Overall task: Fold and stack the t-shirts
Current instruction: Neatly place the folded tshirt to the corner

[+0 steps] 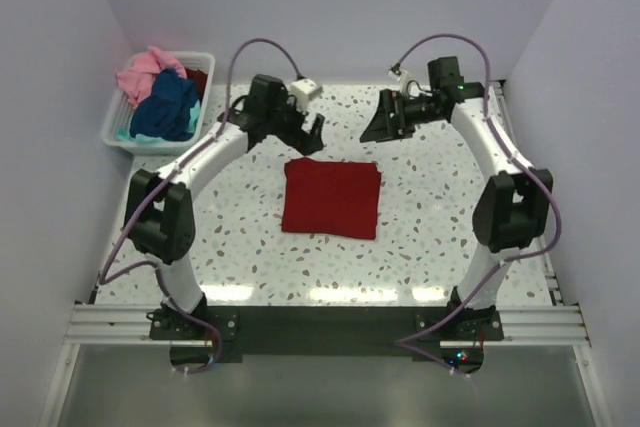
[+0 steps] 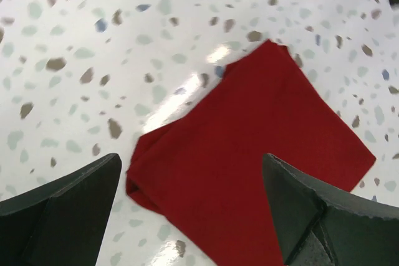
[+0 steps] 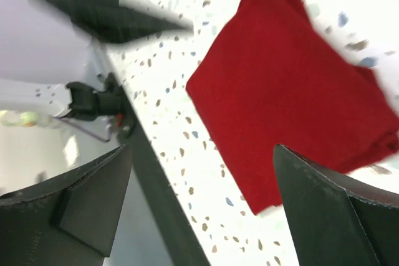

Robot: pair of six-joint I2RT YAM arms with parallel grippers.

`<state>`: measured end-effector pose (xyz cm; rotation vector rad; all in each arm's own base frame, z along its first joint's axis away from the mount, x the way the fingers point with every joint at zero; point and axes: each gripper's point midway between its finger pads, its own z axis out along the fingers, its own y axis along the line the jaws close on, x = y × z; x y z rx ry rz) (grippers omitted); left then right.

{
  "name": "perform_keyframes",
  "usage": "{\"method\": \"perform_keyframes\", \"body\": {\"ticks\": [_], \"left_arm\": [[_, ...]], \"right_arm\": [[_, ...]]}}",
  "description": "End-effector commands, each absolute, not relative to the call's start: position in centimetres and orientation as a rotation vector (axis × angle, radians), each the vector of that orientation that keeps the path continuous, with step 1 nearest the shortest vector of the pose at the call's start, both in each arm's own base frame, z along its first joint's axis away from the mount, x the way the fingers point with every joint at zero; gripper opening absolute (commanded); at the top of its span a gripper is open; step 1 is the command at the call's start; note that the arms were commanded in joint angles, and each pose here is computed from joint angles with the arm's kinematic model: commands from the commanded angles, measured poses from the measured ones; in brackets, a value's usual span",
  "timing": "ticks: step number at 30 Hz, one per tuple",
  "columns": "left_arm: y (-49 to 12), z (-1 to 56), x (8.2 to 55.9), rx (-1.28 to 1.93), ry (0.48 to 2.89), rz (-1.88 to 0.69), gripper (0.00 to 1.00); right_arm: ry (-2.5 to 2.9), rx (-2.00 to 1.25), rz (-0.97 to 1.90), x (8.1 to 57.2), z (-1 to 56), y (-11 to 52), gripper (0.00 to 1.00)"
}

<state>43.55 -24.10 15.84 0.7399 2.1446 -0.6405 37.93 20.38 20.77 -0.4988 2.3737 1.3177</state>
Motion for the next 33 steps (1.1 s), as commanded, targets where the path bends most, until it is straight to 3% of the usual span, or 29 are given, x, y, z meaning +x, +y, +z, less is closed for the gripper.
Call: {"method": "perform_keyframes", "body": {"ticks": [1,7,12,18,25,33], "left_arm": [[-26.2,14.7,39.0,1.092,2.145,-0.341,1.0],[-30.1,9.8,35.2,1.305,2.214,-0.27,1.0],[-28.7,3.8,34.9,1.478,2.311,-0.194,1.0],[-20.4,0.6,33.3,1.459,2.541,-0.247,1.0],[-7.6,-0.5,24.9,1.395,2.786,-0.231,1.0],[2.4,-0.4,19.3,1.523,2.805,-0.11,1.0]], "right_arm": [[2.425,-0.45,1.081,38.1,21.2,16.5,0.99],[2.436,-0.337,0.931,36.8,21.9,10.8,0.99],[2.445,-0.338,0.887,35.1,21.7,9.9,0.99],[2.449,-0.389,0.831,33.9,22.1,9.4,0.99],[2.444,-0.431,0.8,34.1,22.5,9.0,0.99],[2.458,-0.447,0.798,33.9,22.6,8.9,0.99]]}}
